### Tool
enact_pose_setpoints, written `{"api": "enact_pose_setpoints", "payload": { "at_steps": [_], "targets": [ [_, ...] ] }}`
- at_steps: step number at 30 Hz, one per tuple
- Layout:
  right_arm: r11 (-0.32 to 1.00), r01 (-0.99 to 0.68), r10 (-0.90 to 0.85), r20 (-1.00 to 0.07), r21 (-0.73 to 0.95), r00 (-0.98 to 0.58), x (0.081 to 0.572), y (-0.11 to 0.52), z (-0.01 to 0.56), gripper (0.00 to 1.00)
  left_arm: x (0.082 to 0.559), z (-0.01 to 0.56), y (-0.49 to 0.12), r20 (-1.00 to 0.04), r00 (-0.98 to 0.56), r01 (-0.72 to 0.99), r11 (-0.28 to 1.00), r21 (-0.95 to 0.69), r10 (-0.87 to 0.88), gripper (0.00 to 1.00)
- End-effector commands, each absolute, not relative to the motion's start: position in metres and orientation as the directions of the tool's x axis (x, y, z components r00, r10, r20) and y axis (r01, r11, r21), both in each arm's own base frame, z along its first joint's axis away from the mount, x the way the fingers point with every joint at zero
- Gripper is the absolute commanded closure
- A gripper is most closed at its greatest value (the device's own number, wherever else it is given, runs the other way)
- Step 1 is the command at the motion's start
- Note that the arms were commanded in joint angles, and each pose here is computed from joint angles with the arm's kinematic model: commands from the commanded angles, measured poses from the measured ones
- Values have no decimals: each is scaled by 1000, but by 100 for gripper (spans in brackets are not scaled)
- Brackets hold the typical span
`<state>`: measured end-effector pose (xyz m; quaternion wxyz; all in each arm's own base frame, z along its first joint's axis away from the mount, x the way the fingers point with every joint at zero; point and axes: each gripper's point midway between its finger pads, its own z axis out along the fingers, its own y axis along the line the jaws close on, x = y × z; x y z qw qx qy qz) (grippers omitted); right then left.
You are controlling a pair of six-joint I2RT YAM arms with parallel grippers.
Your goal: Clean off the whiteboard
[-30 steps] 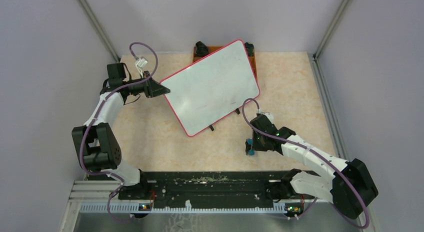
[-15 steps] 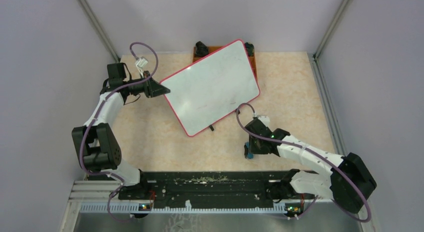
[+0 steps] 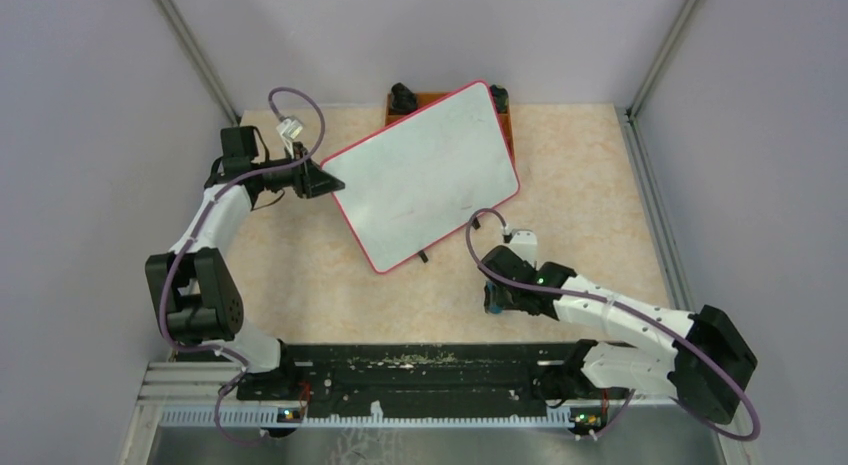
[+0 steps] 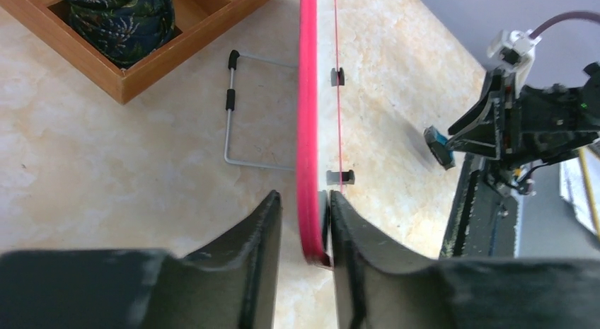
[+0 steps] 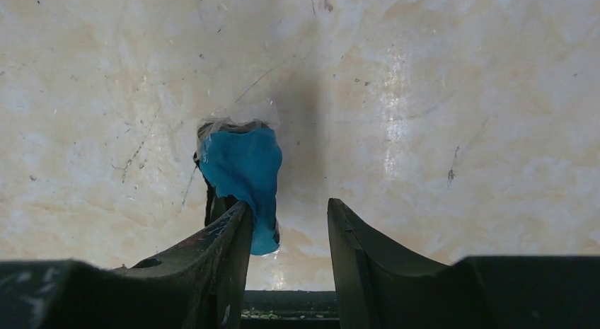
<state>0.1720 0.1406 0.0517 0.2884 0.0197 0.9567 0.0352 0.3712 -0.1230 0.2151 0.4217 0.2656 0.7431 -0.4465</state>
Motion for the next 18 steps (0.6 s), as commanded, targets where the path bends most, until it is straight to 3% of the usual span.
{"api": "enact_pose_setpoints", "payload": {
  "at_steps": [1,4,7,10,11,13,18],
  "targets": [
    [998,49,59,-610,33,-790,186,141,72,56,374,215,-123,-879,-473,780,492,-387,59,58],
    [999,40,51,-610,32,-791,187,142,71,56,375,219,-121,-887,-457,776,519,-359,69,46],
    [999,30,32,-598,13,-801,187,143,67,56,375,223,-117,-892,-444,768,546,-335,77,26],
    [1000,10,16,-584,15,-812,186,147,61,56,373,225,-117,-894,-442,769,547,-331,80,22],
    [1000,8,15,-582,14,-813,186,148,60,56,372,227,-118,-895,-438,771,547,-327,82,12],
    [1000,6,12,-584,12,-812,186,147,60,56,370,230,-117,-898,-431,771,551,-318,84,1],
    [1000,-4,-2,-589,2,-808,185,145,59,56,366,246,-112,-916,-391,769,577,-274,88,0]
  ]
}}
